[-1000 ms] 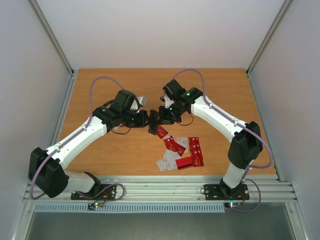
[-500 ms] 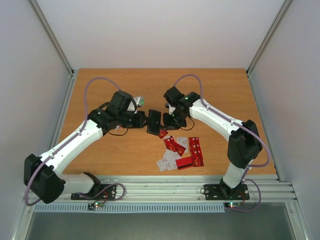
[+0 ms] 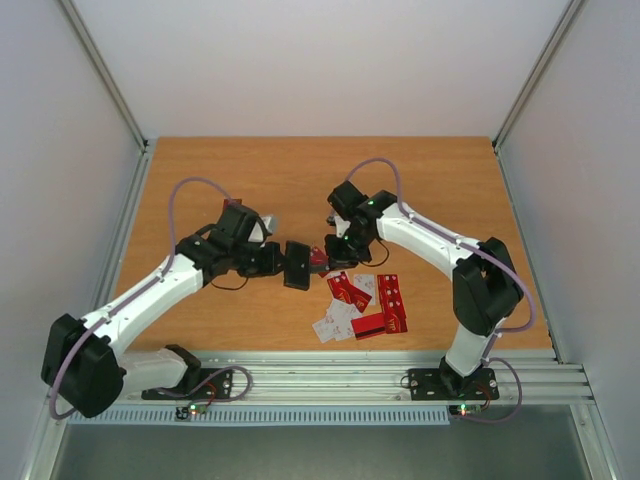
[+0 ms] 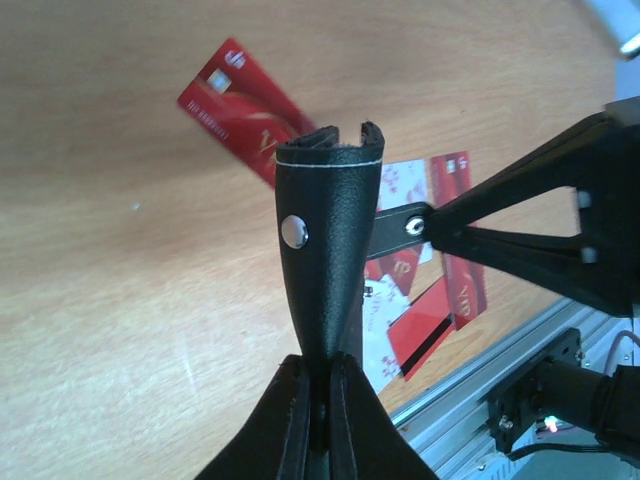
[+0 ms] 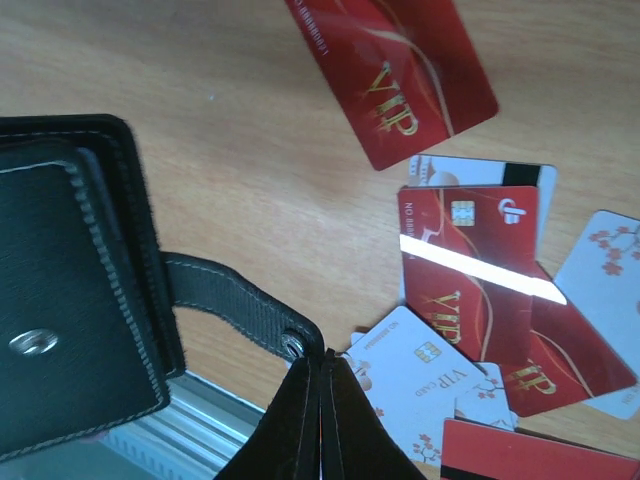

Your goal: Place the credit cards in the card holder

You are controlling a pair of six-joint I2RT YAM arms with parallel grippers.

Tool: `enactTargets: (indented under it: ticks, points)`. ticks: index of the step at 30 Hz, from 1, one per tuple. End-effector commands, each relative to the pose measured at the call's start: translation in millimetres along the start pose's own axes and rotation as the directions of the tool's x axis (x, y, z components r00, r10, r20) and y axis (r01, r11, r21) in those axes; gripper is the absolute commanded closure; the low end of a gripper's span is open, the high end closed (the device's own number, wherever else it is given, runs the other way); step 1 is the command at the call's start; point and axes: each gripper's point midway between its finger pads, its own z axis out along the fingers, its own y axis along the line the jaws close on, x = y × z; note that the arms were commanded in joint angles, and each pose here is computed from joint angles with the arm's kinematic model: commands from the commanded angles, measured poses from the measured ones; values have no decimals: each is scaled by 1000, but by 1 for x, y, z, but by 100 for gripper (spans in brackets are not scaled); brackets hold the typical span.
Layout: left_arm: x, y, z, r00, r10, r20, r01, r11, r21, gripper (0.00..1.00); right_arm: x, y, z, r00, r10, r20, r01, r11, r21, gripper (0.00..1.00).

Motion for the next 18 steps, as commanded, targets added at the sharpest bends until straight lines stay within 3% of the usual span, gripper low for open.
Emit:
enactTargets:
  ticks: [1,13,16,18]
  points:
    - [8,11,6,998,-56,15,55,998,35,100,5,5,16,997,-35,-66,32,998,-49,99]
    - [45,60,56,976,-193,-99,197,980,34,99,24,1,54,981,-26,-194,16,998,-54,99]
    - [53,73,61,972,-205,-117,204,979,-17,91,26,-1,57,980,-20,-197,11,999,-49,99]
    - [55,81,60,971,-206,-124,199,978,-67,77,27,-3,59,980,-18,-199,9,999,-44,99]
